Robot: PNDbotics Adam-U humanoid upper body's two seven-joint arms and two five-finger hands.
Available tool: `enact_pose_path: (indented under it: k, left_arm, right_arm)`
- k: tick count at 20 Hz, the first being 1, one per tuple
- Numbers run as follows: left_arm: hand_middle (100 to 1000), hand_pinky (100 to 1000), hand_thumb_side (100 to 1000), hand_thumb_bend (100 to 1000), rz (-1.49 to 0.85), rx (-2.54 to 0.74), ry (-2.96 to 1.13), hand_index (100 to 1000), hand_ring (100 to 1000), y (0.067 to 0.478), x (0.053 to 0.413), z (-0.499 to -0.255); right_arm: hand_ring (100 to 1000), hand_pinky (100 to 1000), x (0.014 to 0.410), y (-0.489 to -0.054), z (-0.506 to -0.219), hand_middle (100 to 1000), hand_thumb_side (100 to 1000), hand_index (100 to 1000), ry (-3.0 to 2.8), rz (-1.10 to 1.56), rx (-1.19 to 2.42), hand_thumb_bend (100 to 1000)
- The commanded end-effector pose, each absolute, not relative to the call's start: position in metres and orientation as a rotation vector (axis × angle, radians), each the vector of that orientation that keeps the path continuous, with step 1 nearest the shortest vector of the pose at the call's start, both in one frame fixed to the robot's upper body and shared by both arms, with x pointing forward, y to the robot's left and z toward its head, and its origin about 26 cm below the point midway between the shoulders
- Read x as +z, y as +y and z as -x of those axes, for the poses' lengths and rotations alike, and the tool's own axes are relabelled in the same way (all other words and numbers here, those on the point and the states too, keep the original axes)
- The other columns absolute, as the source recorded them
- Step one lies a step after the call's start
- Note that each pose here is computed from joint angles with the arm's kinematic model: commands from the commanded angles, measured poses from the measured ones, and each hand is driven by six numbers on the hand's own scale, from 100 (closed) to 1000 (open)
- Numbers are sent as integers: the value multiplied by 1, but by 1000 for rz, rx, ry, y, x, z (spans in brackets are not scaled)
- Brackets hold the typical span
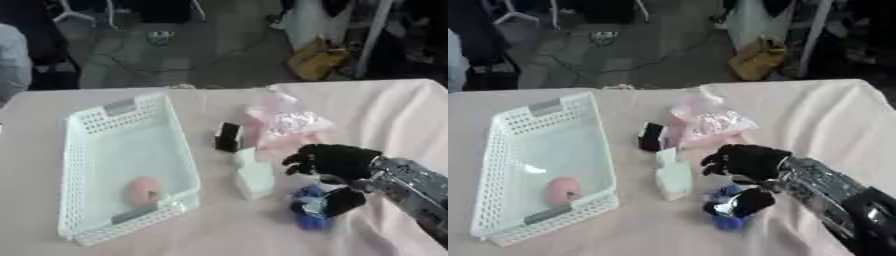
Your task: Pick up objects on the table and place them in the box.
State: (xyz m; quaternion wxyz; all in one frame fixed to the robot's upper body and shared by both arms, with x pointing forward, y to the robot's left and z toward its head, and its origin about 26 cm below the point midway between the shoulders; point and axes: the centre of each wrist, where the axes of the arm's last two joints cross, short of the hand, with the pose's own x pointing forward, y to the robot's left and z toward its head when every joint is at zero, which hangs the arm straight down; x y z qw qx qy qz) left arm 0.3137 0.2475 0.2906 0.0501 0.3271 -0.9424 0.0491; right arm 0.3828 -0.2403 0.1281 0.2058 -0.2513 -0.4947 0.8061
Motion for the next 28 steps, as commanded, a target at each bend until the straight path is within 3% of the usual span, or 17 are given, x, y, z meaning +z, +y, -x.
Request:
enact_pose_path:
  k: [1, 28]
  left_arm:
    - [915, 850, 968, 100, -999, 169, -2907, 973, 994, 247, 300, -310]
    - [911, 850, 965, 100, -994, 204, -2910, 970, 992, 247, 302, -310]
  right_arm:
    - [935, 1000, 139, -248, -390, 938, 955, 932, -1341, 781, 2299, 457]
    - [940, 959, 110, -264, -390, 934, 884, 935, -1223, 625, 2319, 499]
